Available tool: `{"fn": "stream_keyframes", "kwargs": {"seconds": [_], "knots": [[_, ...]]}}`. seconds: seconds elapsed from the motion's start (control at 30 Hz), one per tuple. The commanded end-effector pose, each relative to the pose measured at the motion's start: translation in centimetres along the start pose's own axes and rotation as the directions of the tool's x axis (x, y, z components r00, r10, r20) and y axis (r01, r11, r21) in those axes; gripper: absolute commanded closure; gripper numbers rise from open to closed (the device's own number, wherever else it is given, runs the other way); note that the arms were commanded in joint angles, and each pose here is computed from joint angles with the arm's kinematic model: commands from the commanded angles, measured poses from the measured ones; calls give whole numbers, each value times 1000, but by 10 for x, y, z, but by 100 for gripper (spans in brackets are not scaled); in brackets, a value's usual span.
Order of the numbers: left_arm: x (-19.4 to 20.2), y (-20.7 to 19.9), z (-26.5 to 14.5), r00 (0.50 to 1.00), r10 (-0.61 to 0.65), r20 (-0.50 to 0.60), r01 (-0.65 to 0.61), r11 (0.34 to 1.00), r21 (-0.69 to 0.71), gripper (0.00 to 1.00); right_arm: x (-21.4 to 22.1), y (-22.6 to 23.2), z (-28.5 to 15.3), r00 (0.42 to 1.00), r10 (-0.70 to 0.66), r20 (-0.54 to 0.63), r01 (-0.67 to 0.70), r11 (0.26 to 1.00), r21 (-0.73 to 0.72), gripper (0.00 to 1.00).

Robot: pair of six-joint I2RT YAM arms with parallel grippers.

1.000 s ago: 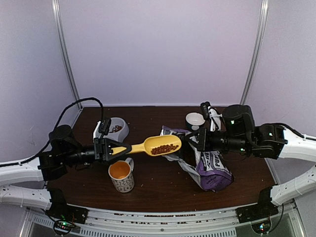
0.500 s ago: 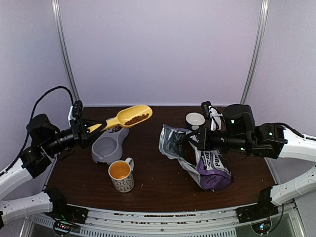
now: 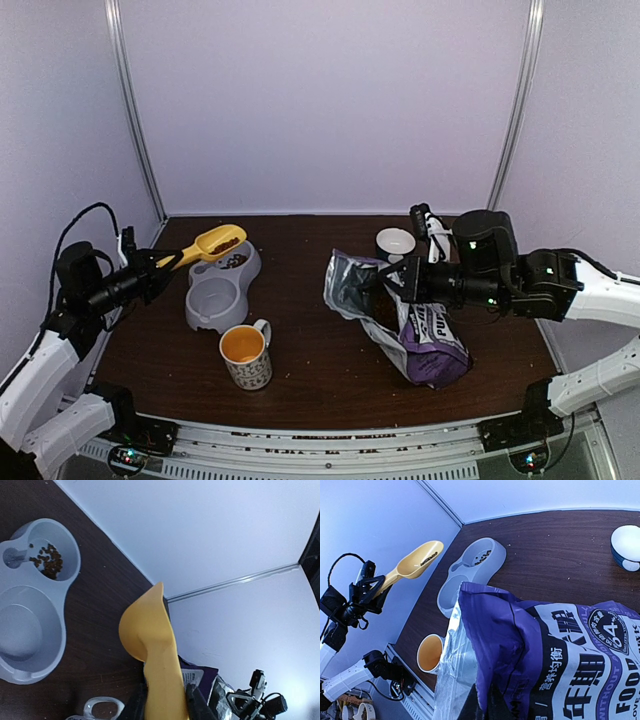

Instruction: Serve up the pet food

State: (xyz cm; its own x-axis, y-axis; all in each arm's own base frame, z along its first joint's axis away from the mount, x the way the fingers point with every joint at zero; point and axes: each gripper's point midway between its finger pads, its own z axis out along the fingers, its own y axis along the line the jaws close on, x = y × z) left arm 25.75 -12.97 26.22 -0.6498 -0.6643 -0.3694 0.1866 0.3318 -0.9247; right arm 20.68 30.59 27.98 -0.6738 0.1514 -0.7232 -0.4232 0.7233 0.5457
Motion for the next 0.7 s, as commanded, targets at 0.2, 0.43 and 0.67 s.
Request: {"fn": "stream_keyframes", "kwargs": {"seconds": [0.2,0.43,0.67], "knots": [[-38,51,1,994,52,95,-38,989,-145,100,-12,-3,-3,999,18,44,-19,1000,17,100],[-61,73,10,988,92,122,-55,959,-280,100,-11,-3,-2,999,22,40,-23,1000,21,100],[-76,77,16,983,149,103,-104,929,-355,100,-10,-7,-3,999,19,41,-20,999,34,100]]}}
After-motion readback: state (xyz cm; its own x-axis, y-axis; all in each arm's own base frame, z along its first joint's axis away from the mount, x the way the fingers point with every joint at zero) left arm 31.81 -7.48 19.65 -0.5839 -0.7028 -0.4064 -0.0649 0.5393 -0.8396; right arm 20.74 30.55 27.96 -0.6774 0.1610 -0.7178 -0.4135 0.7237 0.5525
